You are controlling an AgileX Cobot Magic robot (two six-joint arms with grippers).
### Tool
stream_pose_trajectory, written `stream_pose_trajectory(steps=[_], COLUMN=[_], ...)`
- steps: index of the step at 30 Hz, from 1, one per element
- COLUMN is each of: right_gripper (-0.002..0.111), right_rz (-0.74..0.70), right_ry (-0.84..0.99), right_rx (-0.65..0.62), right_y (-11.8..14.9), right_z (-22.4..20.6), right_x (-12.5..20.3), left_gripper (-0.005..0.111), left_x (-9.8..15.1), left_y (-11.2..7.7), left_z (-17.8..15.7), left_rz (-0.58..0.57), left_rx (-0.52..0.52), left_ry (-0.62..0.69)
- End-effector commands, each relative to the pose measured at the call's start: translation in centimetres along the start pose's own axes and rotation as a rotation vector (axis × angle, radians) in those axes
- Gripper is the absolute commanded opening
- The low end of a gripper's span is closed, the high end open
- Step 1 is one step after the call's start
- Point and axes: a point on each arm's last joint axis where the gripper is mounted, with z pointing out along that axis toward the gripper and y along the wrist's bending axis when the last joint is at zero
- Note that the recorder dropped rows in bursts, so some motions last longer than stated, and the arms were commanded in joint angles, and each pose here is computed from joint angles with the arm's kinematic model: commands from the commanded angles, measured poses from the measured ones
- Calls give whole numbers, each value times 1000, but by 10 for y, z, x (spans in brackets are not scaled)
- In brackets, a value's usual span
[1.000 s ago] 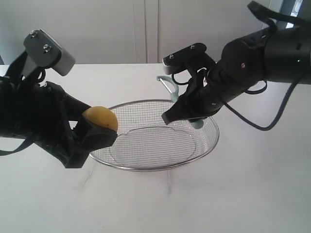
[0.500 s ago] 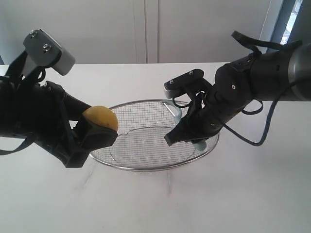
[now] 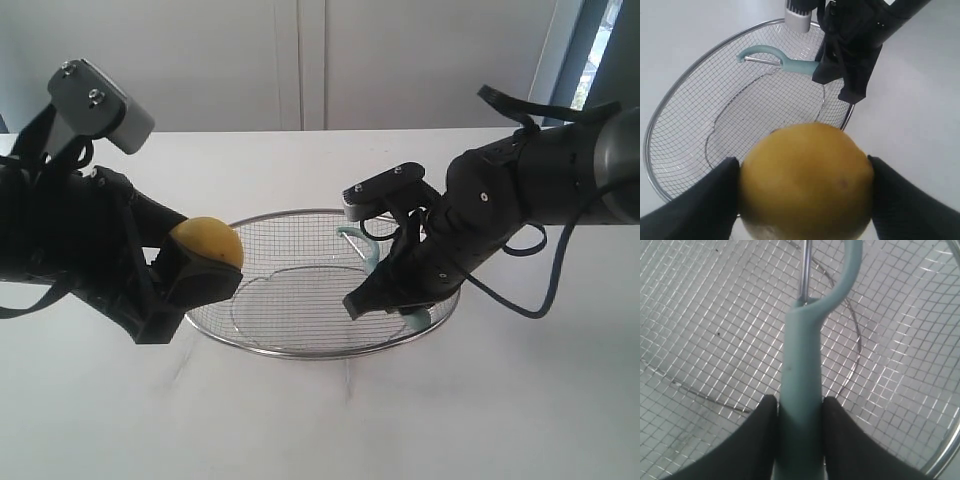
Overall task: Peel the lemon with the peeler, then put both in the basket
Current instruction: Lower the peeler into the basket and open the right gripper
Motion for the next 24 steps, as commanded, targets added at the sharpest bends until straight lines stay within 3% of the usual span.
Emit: stream_pose_trajectory(steps=[1, 21, 24], right_gripper=[0, 0, 6], right_rz=[7, 7, 7], right_ry=[-16, -25, -25], right_rx=[3, 4, 4], right_y=[-2, -2, -2], right_z=[1, 31, 31], right_x=[0, 1, 1], left_gripper=[0, 0, 0], left_x=[-1, -1, -1], left_y=[-1, -1, -1], left_z=[-3, -3, -3], left_rz=[-17, -17, -17], left_rx=[2, 2, 2], left_ry=[-18, -18, -18])
